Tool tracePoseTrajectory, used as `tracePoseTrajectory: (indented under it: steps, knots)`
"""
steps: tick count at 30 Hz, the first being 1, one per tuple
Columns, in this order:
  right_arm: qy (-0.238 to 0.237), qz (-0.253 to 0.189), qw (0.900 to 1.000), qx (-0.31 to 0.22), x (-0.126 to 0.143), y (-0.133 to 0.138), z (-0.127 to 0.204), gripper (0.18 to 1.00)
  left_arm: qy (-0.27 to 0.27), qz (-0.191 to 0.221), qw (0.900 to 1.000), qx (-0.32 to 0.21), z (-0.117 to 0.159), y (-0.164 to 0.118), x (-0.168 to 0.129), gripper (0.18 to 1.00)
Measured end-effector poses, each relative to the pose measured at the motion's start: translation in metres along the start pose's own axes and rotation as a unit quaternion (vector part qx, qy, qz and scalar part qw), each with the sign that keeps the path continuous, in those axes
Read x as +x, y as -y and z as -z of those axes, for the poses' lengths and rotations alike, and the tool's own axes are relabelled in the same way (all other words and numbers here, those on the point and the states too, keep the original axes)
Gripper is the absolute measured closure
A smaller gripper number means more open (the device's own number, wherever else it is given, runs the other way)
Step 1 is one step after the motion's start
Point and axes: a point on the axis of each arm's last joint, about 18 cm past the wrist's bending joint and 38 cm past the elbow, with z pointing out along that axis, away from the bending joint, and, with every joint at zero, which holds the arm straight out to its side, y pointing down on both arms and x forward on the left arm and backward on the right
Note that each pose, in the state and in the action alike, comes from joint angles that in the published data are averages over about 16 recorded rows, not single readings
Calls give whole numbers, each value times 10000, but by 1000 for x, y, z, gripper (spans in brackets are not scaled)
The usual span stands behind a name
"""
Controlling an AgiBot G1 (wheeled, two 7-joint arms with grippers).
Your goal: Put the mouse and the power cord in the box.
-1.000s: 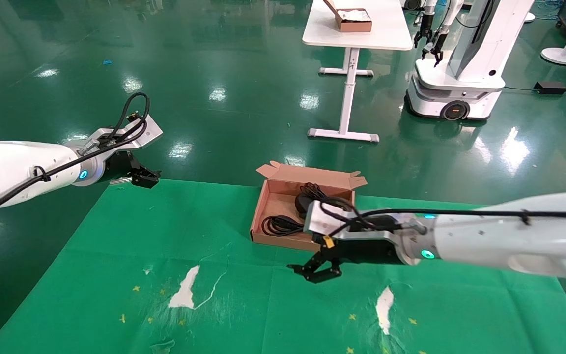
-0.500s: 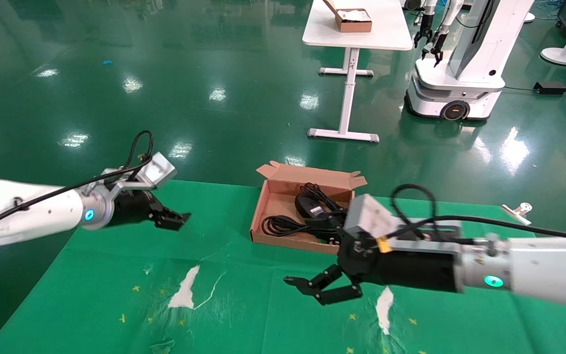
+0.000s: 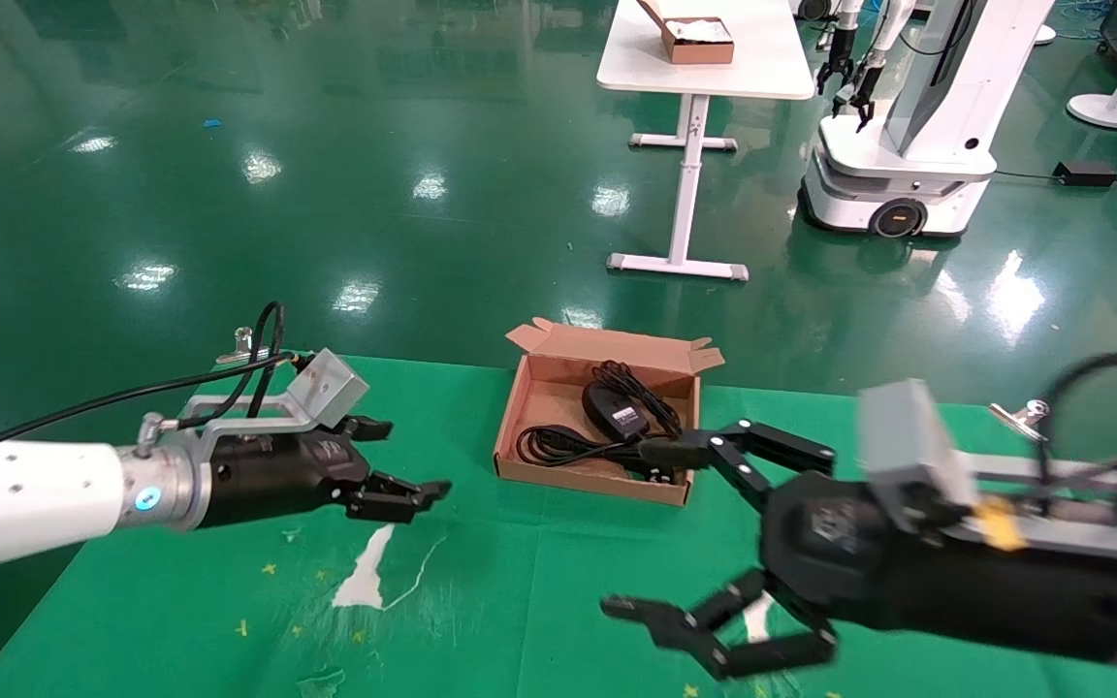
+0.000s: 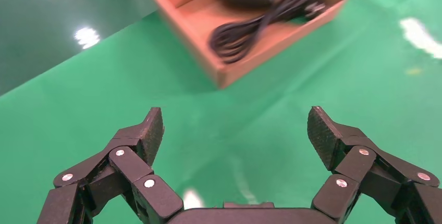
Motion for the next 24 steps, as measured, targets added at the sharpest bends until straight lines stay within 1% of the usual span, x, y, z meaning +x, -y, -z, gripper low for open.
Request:
tracePoseTrajectory:
  steps: [6, 12, 18, 24]
  knots:
    - [243, -15, 9994, 250, -24, 19, 24, 178, -576, 97, 9971, 491, 21, 2, 23, 184]
    - [411, 0, 9985, 364, -39, 30, 38, 178, -1103, 57, 9888, 1006, 49, 6, 45, 184]
    - [463, 7, 9982, 393, -43, 34, 42, 178, -1583, -116, 9756, 1518, 83, 13, 66, 184]
    - [463, 7, 9982, 393, -43, 34, 42, 178, -2025, -411, 9577, 2002, 120, 19, 88, 184]
